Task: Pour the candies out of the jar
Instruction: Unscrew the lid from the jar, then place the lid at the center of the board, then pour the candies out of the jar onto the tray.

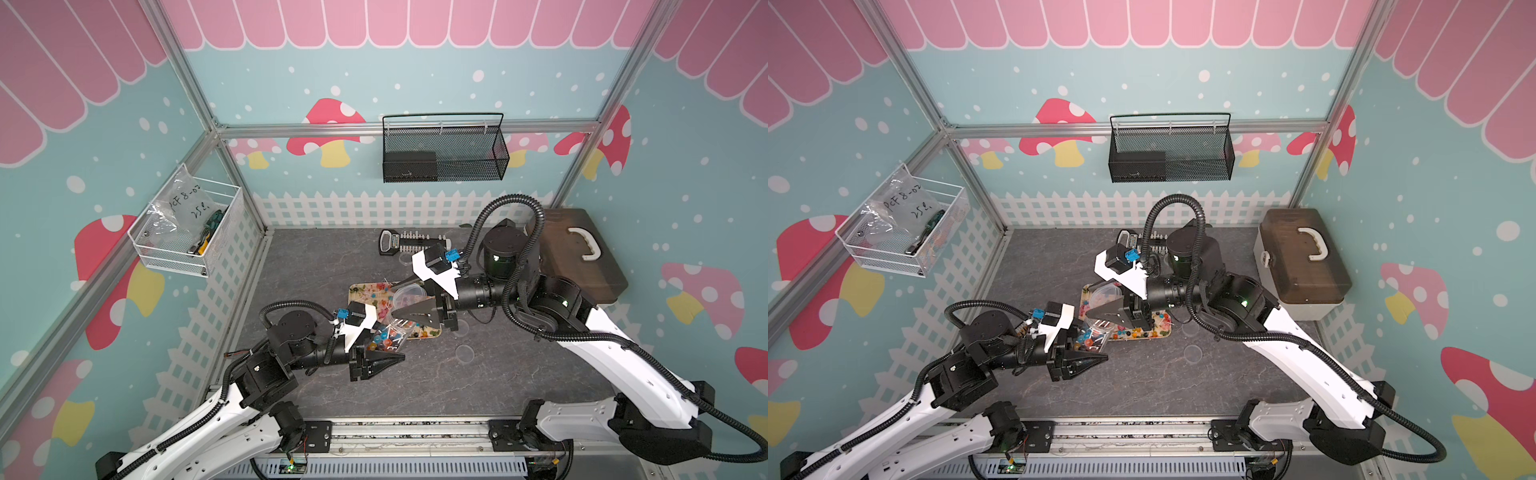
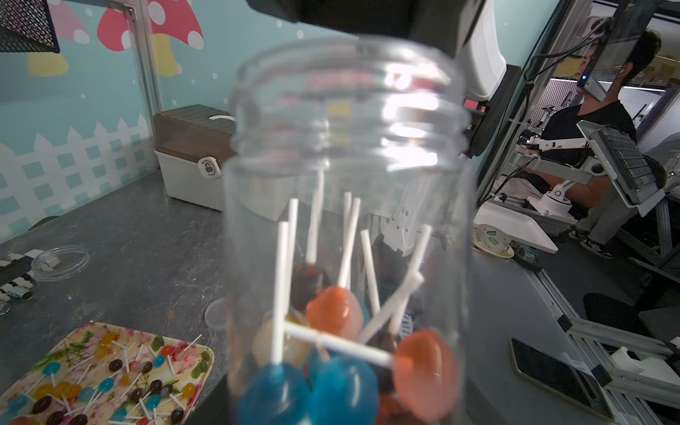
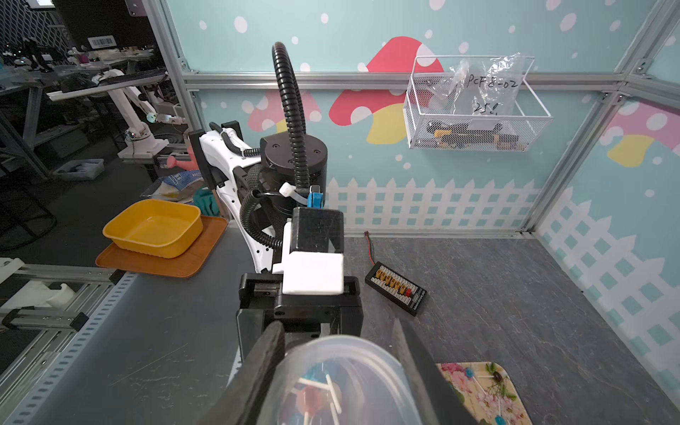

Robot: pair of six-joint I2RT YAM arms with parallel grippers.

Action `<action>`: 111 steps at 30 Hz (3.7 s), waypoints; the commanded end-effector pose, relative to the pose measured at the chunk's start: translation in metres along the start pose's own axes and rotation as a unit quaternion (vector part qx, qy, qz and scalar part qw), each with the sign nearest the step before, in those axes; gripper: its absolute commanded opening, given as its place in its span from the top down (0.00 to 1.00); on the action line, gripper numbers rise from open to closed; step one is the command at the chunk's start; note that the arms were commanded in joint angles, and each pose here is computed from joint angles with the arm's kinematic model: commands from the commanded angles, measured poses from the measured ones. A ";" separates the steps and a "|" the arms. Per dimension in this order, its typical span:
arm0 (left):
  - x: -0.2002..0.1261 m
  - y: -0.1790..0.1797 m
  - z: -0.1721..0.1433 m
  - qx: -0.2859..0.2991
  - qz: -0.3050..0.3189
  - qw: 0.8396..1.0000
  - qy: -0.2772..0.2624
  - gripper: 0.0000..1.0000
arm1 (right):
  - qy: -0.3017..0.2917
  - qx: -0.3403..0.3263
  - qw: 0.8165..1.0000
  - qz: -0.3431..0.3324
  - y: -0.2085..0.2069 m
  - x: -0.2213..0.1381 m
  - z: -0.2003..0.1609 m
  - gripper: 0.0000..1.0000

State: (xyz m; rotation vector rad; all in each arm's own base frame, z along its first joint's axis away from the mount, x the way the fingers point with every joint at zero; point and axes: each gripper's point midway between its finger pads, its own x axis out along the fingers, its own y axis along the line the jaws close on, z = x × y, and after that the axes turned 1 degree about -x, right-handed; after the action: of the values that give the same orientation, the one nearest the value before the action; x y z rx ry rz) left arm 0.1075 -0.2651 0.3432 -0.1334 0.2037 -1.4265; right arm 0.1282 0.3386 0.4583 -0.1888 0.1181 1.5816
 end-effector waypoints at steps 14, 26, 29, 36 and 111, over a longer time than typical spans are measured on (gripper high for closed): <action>-0.027 0.010 -0.004 -0.005 0.072 0.997 -0.036 0.52 | 0.042 0.008 0.982 -0.185 -0.036 -0.035 -0.063 0.58; -0.029 0.015 -0.004 -0.009 0.086 0.995 -0.038 0.52 | 0.106 0.116 0.936 -0.316 -0.066 -0.030 -0.243 0.59; -0.029 0.015 -0.005 -0.009 0.087 0.995 -0.037 0.52 | 0.101 0.145 0.922 -0.344 -0.068 -0.033 -0.280 0.59; -0.026 0.018 -0.007 -0.014 0.089 0.995 -0.036 0.52 | 0.107 0.201 0.903 -0.365 -0.062 -0.034 -0.345 0.59; -0.021 0.165 -0.180 -0.352 0.349 0.857 0.139 0.53 | 0.078 0.309 0.842 -0.435 -0.063 -0.078 -0.311 0.34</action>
State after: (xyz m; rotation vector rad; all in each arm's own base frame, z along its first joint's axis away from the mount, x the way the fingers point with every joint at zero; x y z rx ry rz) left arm 0.2226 -0.2077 0.1242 -0.3307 0.8902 -0.5759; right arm 0.2039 0.1994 0.1597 0.0871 0.6059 0.5445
